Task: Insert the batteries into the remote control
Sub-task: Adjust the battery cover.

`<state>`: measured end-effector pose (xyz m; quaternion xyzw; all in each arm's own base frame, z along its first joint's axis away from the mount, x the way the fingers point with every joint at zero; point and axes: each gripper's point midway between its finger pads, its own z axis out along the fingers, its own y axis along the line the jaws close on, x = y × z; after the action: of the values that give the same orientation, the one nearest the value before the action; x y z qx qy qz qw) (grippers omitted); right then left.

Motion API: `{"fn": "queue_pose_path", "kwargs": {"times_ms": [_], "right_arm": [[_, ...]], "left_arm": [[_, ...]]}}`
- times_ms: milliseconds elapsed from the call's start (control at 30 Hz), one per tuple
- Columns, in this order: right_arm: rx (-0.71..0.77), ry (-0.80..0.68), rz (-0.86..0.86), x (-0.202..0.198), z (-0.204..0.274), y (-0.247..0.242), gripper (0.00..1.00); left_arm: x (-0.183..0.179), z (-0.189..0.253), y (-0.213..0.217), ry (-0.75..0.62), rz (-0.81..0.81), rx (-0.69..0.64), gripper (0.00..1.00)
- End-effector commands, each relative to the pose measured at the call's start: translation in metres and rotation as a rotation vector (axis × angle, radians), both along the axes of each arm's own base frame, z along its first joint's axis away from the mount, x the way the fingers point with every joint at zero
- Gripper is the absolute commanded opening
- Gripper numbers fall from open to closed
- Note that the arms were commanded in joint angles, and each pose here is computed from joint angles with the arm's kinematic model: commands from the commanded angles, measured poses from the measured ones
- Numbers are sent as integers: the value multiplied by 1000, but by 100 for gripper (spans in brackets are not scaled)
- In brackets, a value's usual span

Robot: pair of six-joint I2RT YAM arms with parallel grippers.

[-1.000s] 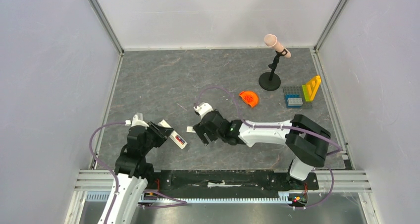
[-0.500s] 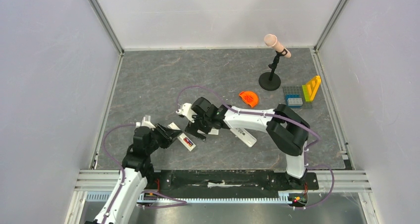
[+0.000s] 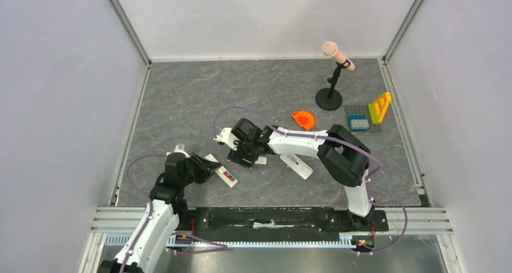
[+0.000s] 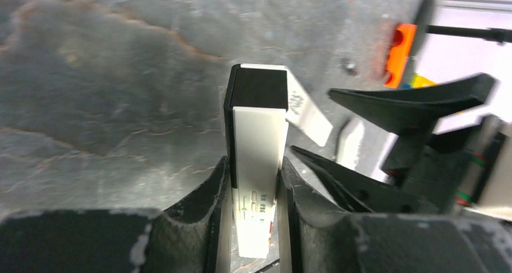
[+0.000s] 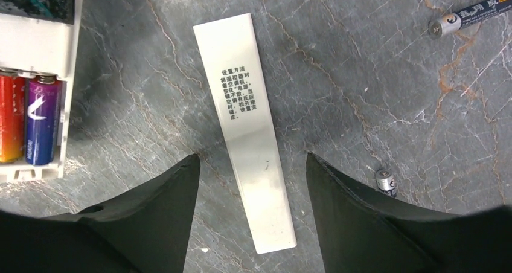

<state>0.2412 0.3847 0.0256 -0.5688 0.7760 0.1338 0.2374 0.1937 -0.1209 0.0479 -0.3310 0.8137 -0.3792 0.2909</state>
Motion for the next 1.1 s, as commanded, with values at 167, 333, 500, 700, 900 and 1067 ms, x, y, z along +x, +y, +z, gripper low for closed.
{"fn": "queue_pose_path", "kwargs": {"times_ms": [167,333,500,700,900,1067], "right_arm": [[26,-9,-39,16,9,5,57],[23,-21,-82,28,10,-5,41],[28,-20,-116,32,13,-18,32],[29,20,-230,26,5,-44,31],[37,52,-364,20,-6,-73,32],[29,23,-449,27,-5,-93,32]], "left_arm": [[13,0,7,109,-43,136,5],[21,2,6,116,-47,143,6],[25,6,2,104,-44,115,6],[28,7,-10,81,-58,46,6],[27,1,-30,82,-101,48,6],[29,3,-49,59,-114,53,6]]}}
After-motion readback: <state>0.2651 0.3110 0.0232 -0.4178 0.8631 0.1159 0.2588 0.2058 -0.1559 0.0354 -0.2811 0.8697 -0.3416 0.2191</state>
